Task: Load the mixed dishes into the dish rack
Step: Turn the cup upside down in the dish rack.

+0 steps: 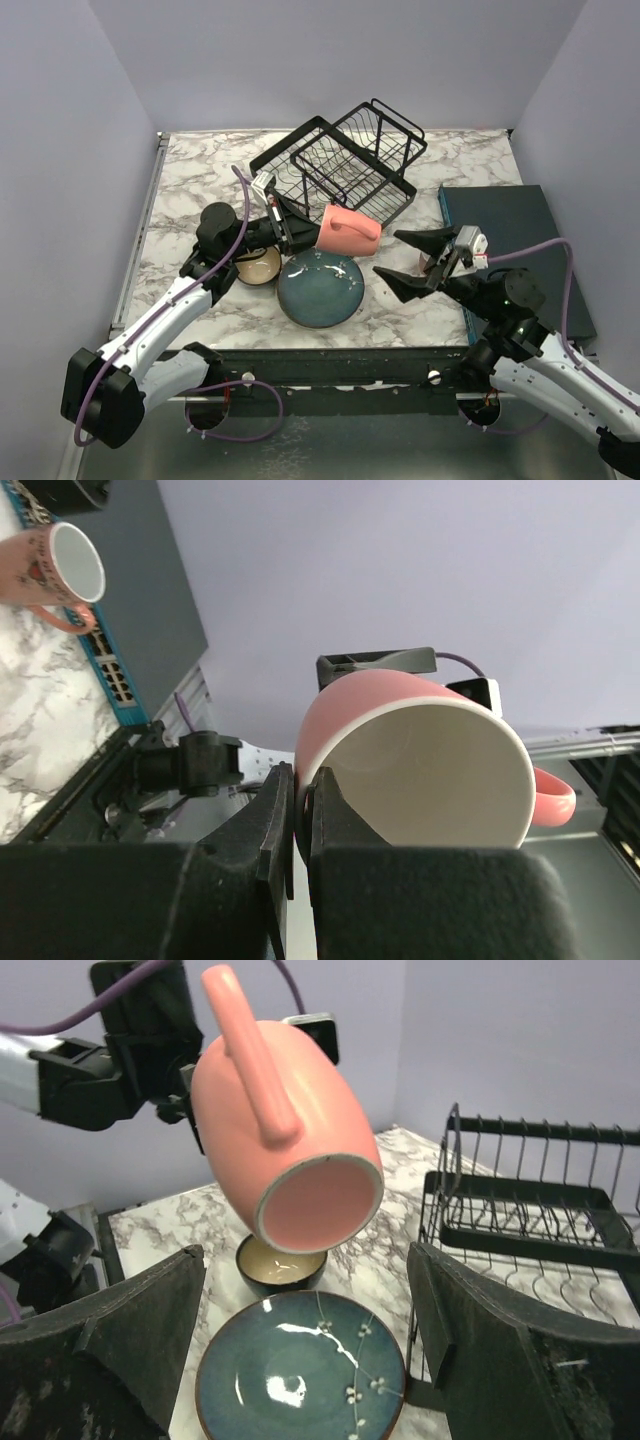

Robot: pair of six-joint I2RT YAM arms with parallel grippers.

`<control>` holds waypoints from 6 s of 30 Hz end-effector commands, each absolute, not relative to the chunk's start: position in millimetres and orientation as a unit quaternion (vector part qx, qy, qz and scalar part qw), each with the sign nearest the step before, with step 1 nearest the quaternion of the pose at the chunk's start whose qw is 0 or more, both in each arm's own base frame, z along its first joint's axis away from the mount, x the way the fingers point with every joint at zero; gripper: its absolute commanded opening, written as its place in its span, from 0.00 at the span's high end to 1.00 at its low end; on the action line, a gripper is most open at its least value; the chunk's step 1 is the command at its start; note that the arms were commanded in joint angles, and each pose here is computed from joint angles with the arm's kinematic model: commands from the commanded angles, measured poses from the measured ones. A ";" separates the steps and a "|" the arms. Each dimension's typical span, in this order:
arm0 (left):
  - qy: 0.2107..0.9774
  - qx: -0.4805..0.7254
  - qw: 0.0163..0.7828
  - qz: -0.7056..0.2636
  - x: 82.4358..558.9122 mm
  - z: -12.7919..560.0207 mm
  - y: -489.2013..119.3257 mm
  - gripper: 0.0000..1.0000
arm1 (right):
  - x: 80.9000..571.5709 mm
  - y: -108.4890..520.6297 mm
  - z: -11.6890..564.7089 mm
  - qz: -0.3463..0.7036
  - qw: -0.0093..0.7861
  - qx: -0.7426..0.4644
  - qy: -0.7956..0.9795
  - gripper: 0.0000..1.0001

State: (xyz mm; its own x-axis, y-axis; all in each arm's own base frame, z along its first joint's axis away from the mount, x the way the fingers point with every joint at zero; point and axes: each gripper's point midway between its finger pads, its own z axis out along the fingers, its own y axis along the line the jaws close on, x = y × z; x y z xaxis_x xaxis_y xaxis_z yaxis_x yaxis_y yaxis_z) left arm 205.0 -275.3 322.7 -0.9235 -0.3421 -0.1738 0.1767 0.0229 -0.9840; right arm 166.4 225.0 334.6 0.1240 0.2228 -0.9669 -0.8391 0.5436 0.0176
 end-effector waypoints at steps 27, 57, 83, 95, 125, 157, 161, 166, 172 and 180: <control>0.571 0.021 0.145 -0.808 154.4 396.5 -258.1 1.00 | 115.5 256.4 386.0 0.428 0.774 -0.393 0.253 0.11; 0.551 0.057 0.130 -0.822 143.3 399.8 -256.3 1.00 | 108.2 279.4 424.8 0.483 0.774 -0.384 0.142 0.12; 0.548 0.048 0.122 -0.826 148.4 399.6 -257.6 1.00 | 96.3 284.3 439.0 0.509 0.767 -0.385 0.070 0.16; 0.543 0.040 0.122 -0.830 150.1 401.1 -256.9 1.00 | 86.9 278.5 448.5 0.509 0.768 -0.387 0.048 0.00; 0.541 0.021 0.116 -0.832 151.3 398.0 -255.5 1.00 | 70.3 278.0 457.9 0.501 0.766 -0.402 0.008 0.08; 0.561 -0.020 0.100 -0.822 161.2 366.3 -258.1 0.60 | 79.4 270.0 465.0 0.485 0.786 -0.380 0.048 0.85; 0.563 -0.022 0.102 -0.820 161.7 363.0 -257.9 0.58 | 80.7 266.4 464.1 0.480 0.791 -0.375 0.058 0.86; 0.565 -0.023 0.102 -0.818 162.6 360.9 -258.4 0.57 | 82.1 266.3 461.7 0.479 0.791 -0.375 0.067 0.89; 0.570 -0.015 0.106 -0.815 159.9 360.9 -255.9 0.55 | 95.4 266.9 456.9 0.463 0.799 -0.368 0.109 0.90; 0.603 -0.027 0.132 -0.786 169.5 346.3 -251.7 0.53 | 108.0 263.0 445.9 0.435 0.801 -0.373 0.172 0.91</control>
State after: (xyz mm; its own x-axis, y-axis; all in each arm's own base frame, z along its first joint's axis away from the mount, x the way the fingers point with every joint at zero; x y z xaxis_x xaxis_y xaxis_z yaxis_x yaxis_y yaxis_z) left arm 167.2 -253.8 357.2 -0.9731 -0.2166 -0.0782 0.1420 -0.2975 -0.9441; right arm 96.8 273.2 437.8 0.5170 0.6027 -0.6078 -0.8447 0.2443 -0.4763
